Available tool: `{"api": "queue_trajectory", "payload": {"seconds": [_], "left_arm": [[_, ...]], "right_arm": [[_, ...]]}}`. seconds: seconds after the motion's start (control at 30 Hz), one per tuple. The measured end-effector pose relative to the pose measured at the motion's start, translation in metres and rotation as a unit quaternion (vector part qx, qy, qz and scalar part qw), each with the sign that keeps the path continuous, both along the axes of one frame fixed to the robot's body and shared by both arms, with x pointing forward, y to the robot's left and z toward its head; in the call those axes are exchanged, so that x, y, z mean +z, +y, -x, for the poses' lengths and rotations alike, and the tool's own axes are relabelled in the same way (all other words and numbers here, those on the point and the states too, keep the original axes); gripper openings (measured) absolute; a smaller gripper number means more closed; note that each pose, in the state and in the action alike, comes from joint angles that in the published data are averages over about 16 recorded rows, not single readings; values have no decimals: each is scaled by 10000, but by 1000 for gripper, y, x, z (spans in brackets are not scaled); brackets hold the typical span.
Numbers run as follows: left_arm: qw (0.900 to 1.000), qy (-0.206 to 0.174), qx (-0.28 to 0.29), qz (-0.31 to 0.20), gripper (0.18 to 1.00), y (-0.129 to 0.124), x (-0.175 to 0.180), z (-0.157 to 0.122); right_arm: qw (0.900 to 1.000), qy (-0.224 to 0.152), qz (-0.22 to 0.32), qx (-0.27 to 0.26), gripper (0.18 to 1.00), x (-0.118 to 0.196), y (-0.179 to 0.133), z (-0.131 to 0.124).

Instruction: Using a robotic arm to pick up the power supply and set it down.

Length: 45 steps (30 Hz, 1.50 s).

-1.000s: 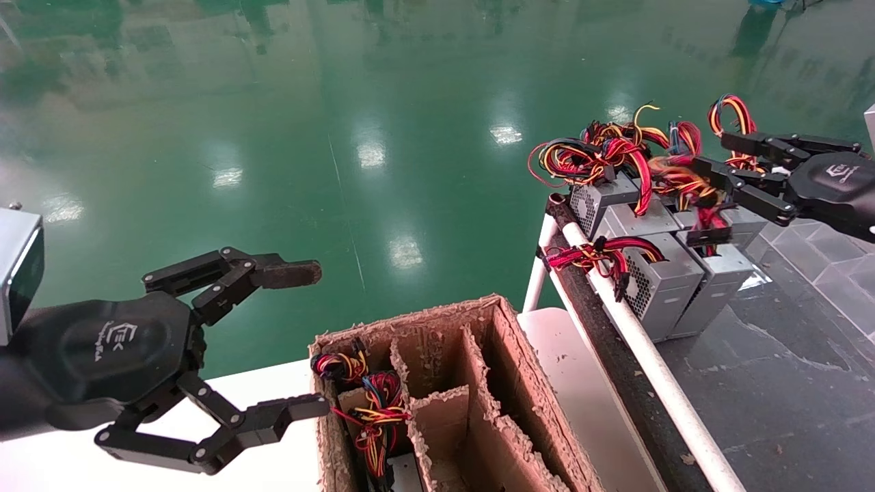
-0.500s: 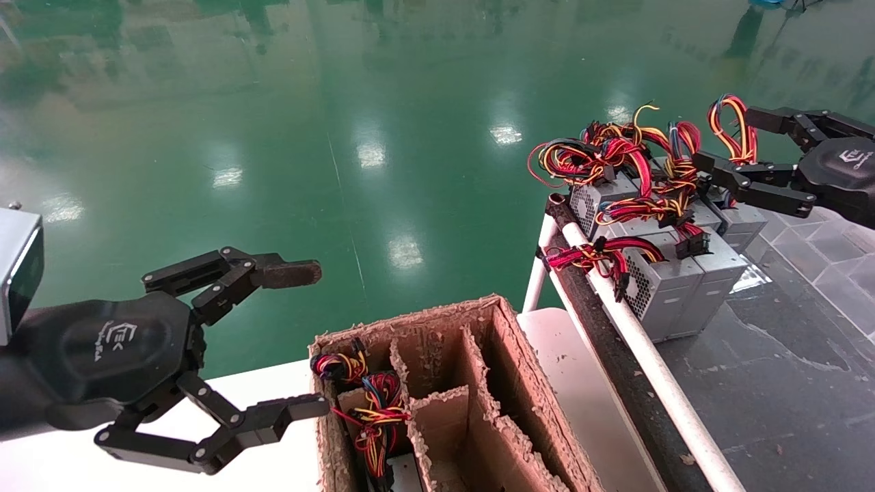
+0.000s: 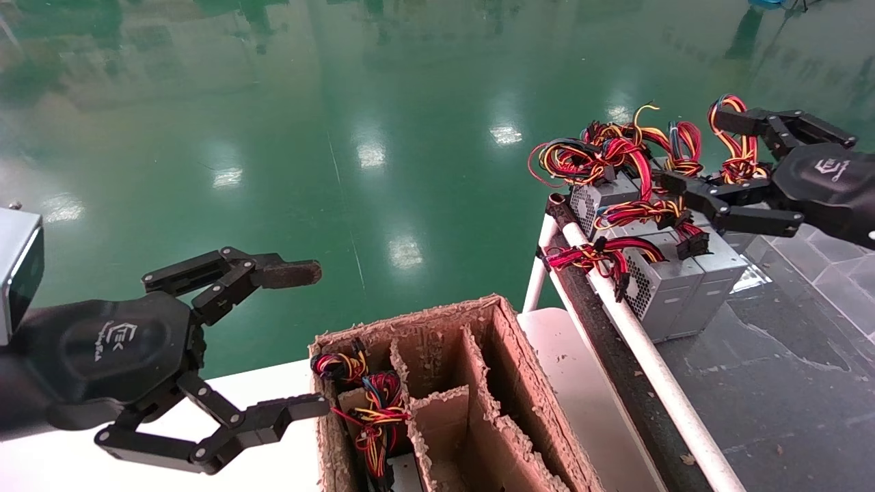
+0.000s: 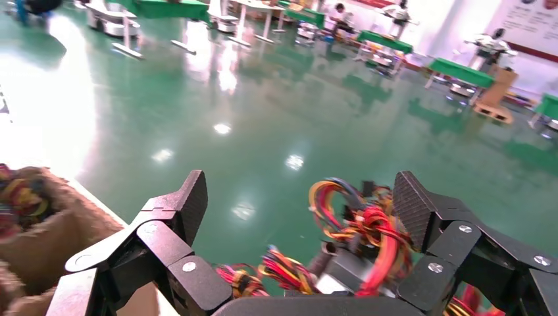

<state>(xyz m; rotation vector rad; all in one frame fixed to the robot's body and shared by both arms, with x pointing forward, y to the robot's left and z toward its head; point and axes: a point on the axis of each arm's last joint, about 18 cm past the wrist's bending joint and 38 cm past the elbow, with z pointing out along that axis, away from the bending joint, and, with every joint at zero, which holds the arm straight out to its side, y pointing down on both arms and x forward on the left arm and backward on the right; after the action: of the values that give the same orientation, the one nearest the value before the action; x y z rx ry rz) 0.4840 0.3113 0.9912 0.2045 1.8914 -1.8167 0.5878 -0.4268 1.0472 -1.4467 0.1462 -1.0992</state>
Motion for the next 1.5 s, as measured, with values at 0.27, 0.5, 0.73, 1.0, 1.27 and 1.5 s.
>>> {"api": "queue_trajectory", "payload": {"seconds": [0.27, 0.5, 0.73, 1.0, 1.27, 1.5], "left_arm": [[10000, 0, 0, 0, 1001, 0, 0, 0], [10000, 0, 0, 0, 1001, 0, 0, 0], [10000, 0, 0, 0, 1001, 0, 0, 0], [10000, 0, 0, 0, 1001, 0, 0, 0], [10000, 0, 0, 0, 1001, 0, 0, 0], [10000, 0, 1, 1, 1001, 0, 0, 0]], "right_arm": [[9988, 46, 139, 464, 995, -5, 23, 16], [9955, 128, 272, 901, 1001, -12, 44, 32], [9895, 251, 412, 1364, 1001, -21, 66, 50], [9788, 439, 579, 1915, 1001, -34, 91, 73], [9645, 656, 743, 2449, 1001, -47, 113, 98], [9559, 771, 826, 2712, 1001, -55, 124, 112]]}}
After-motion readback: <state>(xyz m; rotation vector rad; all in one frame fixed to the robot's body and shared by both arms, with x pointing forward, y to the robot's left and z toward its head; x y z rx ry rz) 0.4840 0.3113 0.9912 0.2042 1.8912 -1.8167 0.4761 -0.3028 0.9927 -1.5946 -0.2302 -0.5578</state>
